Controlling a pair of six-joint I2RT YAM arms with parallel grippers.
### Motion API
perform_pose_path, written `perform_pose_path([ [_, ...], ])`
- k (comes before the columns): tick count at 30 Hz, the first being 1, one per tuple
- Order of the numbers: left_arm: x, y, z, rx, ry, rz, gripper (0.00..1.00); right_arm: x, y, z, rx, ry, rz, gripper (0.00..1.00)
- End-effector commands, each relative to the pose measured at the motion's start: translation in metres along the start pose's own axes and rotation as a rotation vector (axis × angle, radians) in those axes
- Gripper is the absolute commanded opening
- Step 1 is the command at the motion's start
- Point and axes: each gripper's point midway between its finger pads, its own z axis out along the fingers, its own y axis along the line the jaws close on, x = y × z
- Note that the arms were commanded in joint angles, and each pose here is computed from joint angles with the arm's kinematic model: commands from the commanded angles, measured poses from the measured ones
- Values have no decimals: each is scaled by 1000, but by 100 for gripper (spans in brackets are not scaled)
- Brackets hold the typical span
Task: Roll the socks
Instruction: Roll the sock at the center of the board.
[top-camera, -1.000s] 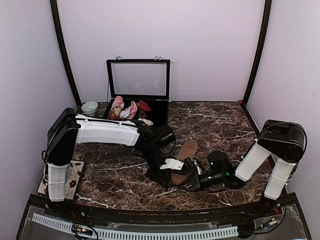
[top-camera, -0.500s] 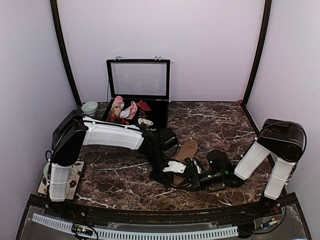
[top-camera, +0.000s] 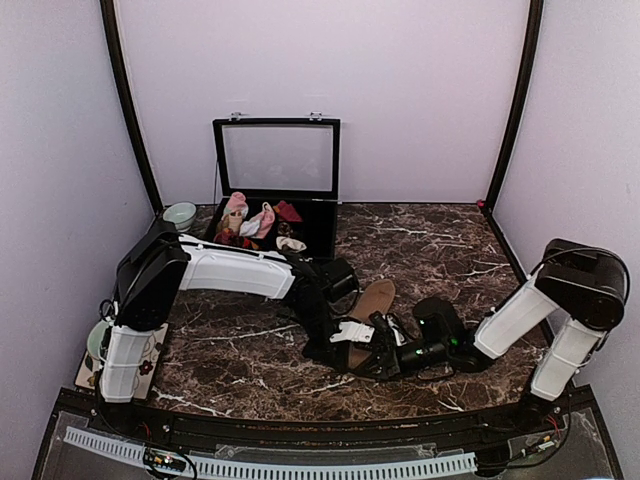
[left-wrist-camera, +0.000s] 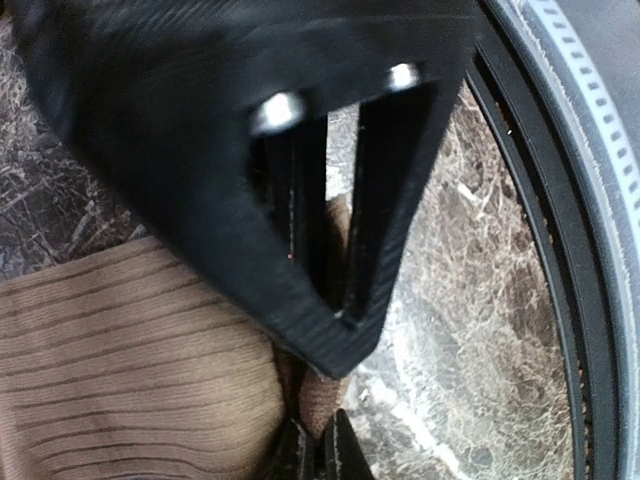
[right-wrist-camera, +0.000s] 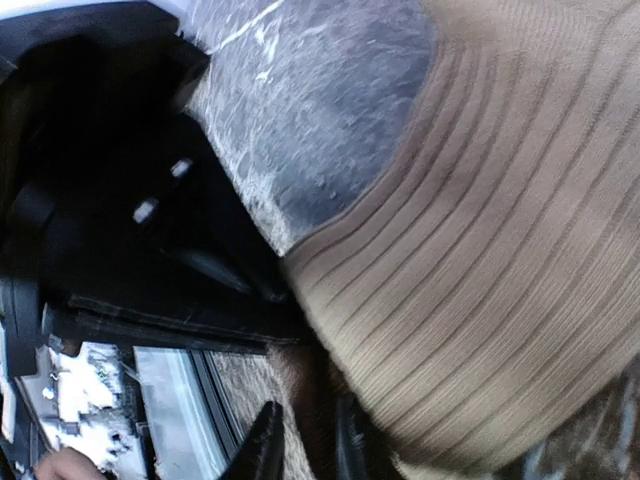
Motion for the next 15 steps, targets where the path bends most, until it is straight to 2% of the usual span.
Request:
perform_pose_path([
  [1,17,-11,6,140,-6,-184,0,25,-61,-16,319,4,-10,31],
  [2,18,-11,5,167,-8,-216,0,24,-59,-18,340,-10,-44,39],
  [3,20,-12,5,192,-6,-243,0,23,-59,-20,365,-24,-77,43],
  [8,29,-20,6,309,18,-350,0,22,-59,-34,470,-82,-183,47],
  [9,27,-22,5,325,10,-361,0,21,-58,-37,487,-101,-203,80],
  [10,26,-22,3,330,9,-365,0,19,-56,-41,506,-123,-224,97],
  [15,19,-26,-6,361,0,-387,0,6,-37,-64,592,-273,-355,99],
])
